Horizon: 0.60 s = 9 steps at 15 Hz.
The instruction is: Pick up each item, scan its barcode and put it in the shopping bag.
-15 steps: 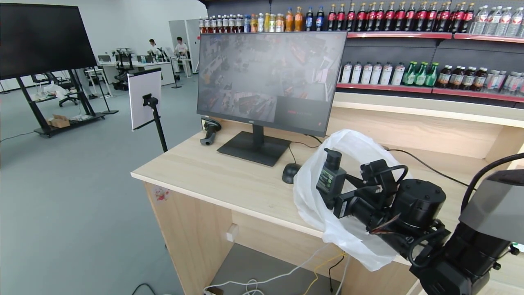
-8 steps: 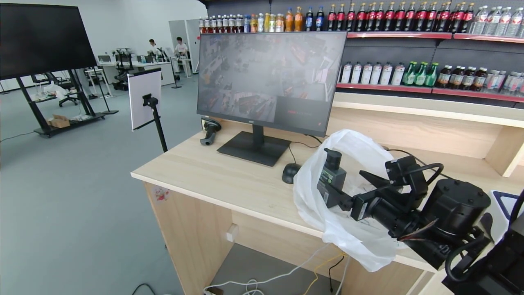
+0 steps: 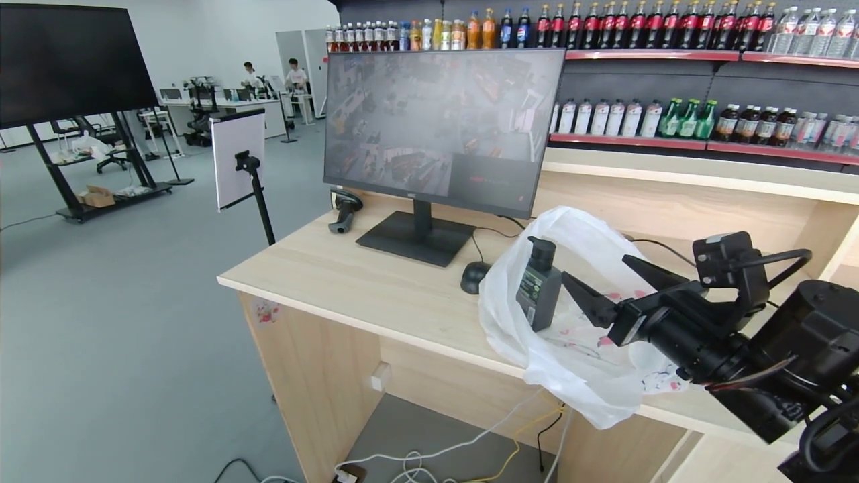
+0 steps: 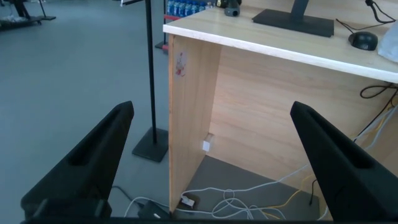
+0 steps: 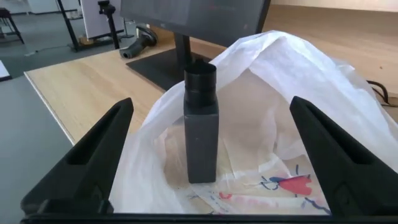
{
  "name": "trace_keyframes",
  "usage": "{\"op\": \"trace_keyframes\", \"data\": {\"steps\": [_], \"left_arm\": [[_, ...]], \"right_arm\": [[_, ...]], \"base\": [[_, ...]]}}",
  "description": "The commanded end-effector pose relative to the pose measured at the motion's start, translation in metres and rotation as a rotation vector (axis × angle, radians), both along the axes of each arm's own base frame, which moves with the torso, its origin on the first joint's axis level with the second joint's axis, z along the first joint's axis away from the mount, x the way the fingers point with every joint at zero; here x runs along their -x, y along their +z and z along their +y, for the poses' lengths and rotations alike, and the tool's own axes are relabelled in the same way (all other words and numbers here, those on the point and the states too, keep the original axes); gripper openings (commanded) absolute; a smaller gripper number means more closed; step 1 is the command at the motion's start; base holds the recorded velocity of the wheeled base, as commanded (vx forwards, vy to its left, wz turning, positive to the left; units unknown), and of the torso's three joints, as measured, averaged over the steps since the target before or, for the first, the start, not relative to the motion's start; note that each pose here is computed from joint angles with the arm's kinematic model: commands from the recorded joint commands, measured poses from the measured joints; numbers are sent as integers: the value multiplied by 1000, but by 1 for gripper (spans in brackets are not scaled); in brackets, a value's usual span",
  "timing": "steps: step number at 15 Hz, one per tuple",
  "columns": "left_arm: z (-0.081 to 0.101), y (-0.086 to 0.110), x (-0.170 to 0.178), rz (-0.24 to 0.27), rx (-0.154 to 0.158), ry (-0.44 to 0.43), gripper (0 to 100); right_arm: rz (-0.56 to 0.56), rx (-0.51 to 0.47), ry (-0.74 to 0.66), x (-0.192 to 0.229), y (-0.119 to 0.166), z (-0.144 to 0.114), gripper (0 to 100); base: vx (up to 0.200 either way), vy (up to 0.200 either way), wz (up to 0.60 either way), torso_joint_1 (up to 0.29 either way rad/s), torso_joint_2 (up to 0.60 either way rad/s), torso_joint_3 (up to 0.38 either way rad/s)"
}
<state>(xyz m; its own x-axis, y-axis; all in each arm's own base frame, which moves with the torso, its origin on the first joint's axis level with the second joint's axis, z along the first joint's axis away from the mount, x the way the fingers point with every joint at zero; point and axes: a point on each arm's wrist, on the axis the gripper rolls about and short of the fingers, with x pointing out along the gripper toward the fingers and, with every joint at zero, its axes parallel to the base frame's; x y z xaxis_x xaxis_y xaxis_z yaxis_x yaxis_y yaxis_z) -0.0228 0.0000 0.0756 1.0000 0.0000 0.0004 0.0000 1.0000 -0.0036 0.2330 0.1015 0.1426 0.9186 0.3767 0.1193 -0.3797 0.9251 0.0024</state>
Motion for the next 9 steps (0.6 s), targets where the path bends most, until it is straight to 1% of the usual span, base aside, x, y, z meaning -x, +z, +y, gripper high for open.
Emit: {"op": "trace_keyframes", "data": {"steps": [1,4,6,9], "left_arm": [[0,0,0,-1,1,0,100],[0,0,0,-1,-1,0,100],[0,0,0,-1,-1,0,100],[0,0,0,-1,1,0,100]], "right_arm": [[-17,-8,2,6,5,-2,100],[-21,-18,-5,6,7,-4,100],[-15,-26,-31,4,6,-11,100],[-5,-22,-33,5,4,-12,100]], "base": [[-200,0,0,-12,12,7],[0,0,0,0,0,0],[0,0,0,0,0,0],[0,0,-600,12,2,-1]]}}
